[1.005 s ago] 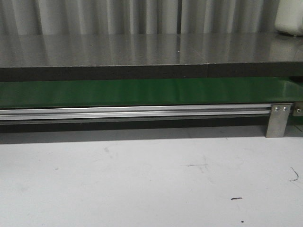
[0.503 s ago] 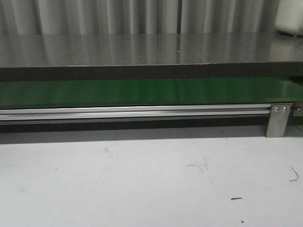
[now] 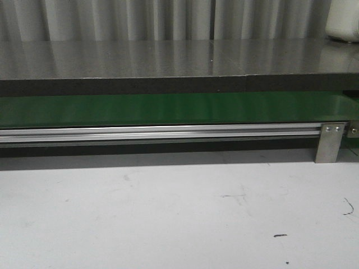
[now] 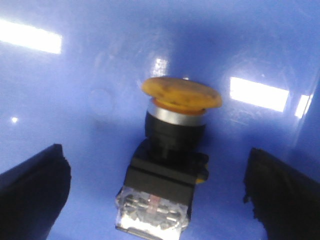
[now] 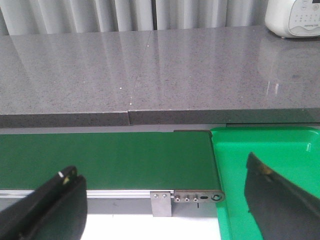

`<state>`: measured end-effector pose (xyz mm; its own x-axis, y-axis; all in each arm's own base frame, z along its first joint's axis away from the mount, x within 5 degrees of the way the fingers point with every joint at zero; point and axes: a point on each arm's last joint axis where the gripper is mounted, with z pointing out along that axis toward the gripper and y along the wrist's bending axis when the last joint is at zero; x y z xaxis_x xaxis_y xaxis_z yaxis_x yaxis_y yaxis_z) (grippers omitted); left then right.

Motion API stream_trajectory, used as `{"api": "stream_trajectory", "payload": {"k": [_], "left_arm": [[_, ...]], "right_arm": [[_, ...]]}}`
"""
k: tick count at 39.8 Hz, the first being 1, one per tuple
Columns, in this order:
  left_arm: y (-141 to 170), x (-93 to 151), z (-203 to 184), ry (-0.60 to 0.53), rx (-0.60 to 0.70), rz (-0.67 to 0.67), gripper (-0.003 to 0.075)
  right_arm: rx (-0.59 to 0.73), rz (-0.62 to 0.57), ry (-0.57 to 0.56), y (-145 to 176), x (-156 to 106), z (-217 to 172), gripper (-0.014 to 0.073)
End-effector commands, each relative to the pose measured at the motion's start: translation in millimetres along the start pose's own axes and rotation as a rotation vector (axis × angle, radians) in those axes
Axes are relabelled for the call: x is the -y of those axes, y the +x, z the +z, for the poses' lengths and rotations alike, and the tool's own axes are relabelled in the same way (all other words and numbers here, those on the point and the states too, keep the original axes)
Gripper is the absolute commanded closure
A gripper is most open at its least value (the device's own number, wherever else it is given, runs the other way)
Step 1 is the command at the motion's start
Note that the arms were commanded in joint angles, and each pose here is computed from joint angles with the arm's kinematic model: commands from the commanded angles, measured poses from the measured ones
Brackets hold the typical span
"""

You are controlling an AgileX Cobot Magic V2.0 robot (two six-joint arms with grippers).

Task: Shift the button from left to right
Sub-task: 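Close the left gripper on the button body and lift it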

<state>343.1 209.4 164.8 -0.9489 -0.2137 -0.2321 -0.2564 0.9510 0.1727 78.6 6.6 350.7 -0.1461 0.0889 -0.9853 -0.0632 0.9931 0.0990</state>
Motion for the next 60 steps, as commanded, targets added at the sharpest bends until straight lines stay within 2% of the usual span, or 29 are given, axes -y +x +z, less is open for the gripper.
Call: {"api": "stream_trajectory", "payload": {"k": [1,6,9,11,19,23,29,34,41,45,49,60], "left_arm": [[-9.7,-5.2,-17.5,-0.026,0.075,-0.001,0.0048],[-9.8,-4.8,-14.1,-0.023,0.070,-0.002,0.0050],[-10.0,-4.9,-14.5,-0.023,0.069,-0.002,0.0091],[-9.2,-4.7,-14.2,-0.022,0.061,-0.002,0.0160],[-8.0,-5.2,-14.2,-0.028,0.048,0.007,0.0516],[-8.9,-6.0,-15.4,-0.032,0.049,0.010,0.0600],[-17.8,-10.0,-29.5,-0.036,0.071,-0.020,0.0605],[-33.2,-17.2,-63.4,-0.040,0.134,-0.051,0.0605],[-49.8,-14.3,-119.2,0.032,0.245,-0.116,0.0605],[-55.5,-1.3,-147.0,0.042,0.279,-0.082,0.0605],[-60.5,21.9,-166.7,0.061,0.316,-0.028,0.0605],[-66.2,104.1,-176.8,0.152,0.311,0.150,0.0605]], "right_arm": [[0.111,-0.014,0.000,-18.6,-0.9,-2.0,-0.0059],[0.111,-0.014,0.000,-18.6,-0.9,-2.0,-0.0059],[0.111,-0.014,0.000,-18.6,-0.9,-2.0,-0.0059],[0.111,-0.014,0.000,-18.6,-0.9,-2.0,-0.0059],[0.111,-0.014,0.000,-18.6,-0.9,-2.0,-0.0059],[0.111,-0.014,0.000,-18.6,-0.9,-2.0,-0.0059],[0.111,-0.014,0.000,-18.6,-0.9,-2.0,-0.0059],[0.111,-0.014,0.000,-18.6,-0.9,-2.0,-0.0059],[0.111,-0.014,0.000,-18.6,-0.9,-2.0,-0.0059],[0.111,-0.014,0.000,-18.6,-0.9,-2.0,-0.0059],[0.111,-0.014,0.000,-18.6,-0.9,-2.0,-0.0059],[0.111,-0.014,0.000,-18.6,-0.9,-2.0,-0.0059]]}}
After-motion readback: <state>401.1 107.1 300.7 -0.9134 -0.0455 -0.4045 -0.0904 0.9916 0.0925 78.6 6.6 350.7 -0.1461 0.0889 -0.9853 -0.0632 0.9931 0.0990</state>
